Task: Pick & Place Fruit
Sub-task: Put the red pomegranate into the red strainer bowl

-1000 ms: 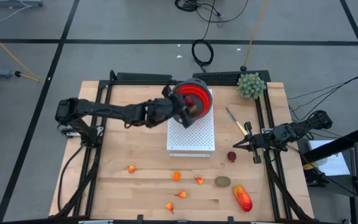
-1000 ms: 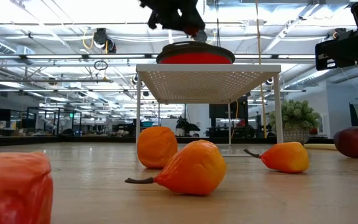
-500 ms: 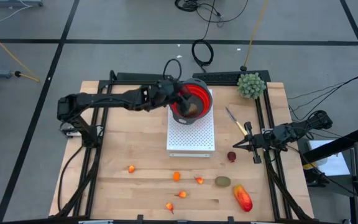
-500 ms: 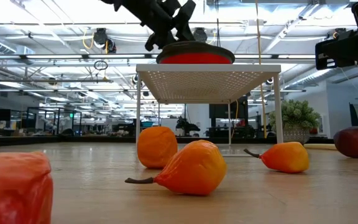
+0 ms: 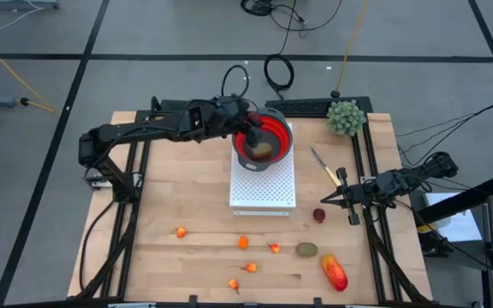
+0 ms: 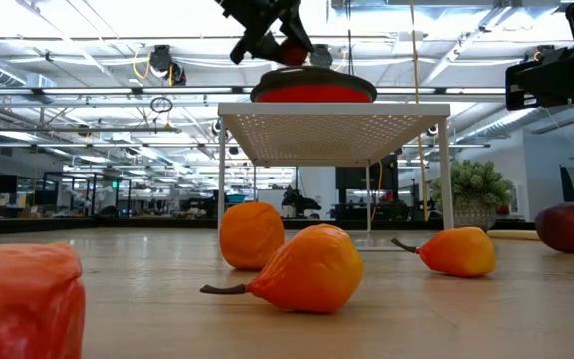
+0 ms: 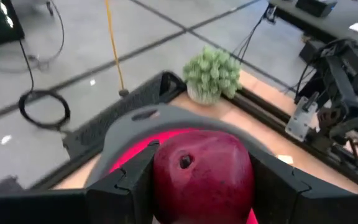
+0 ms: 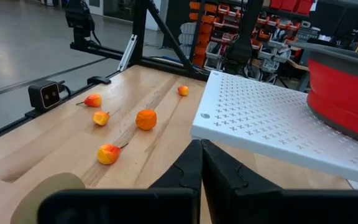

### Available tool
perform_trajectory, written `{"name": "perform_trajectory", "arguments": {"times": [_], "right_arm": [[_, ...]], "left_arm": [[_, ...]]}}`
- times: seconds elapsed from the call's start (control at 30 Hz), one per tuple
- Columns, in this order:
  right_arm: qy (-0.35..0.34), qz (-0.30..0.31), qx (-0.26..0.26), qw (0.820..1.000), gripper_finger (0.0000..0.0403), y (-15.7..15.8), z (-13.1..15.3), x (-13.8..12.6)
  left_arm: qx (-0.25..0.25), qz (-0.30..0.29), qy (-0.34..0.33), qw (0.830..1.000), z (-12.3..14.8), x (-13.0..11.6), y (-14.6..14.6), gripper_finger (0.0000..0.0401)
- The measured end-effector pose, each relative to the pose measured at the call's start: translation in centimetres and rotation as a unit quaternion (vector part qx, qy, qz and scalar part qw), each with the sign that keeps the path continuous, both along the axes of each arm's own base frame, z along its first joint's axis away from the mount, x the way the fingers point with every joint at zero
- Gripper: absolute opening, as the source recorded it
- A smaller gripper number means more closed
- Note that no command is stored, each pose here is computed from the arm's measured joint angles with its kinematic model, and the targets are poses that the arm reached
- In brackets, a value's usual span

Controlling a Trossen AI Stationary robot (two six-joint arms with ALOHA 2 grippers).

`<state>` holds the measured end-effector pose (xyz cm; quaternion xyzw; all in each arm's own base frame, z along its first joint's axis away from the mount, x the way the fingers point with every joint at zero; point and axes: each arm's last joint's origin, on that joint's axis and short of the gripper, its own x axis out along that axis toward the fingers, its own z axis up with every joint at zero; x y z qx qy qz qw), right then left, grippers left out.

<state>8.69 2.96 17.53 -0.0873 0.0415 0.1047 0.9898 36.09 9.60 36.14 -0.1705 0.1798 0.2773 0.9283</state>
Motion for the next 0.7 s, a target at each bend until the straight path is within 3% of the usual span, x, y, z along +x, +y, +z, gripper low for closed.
{"name": "perform_trajectory", "arguments": {"times": [0.23,0.7], "right_arm": [[0.000,0.000,0.000,1.000,0.0000,0.0,0.0,0.0],[-0.003,0.000,0.001,1.000,0.0000,0.0,0.0,0.0]], "left_arm": [[-0.057,0.004,0.034,0.998,-1.3,-0.1,-0.1,0.0200],[-0.084,0.024,0.028,0.996,-2.6,0.9,0.5,0.0200]]}}
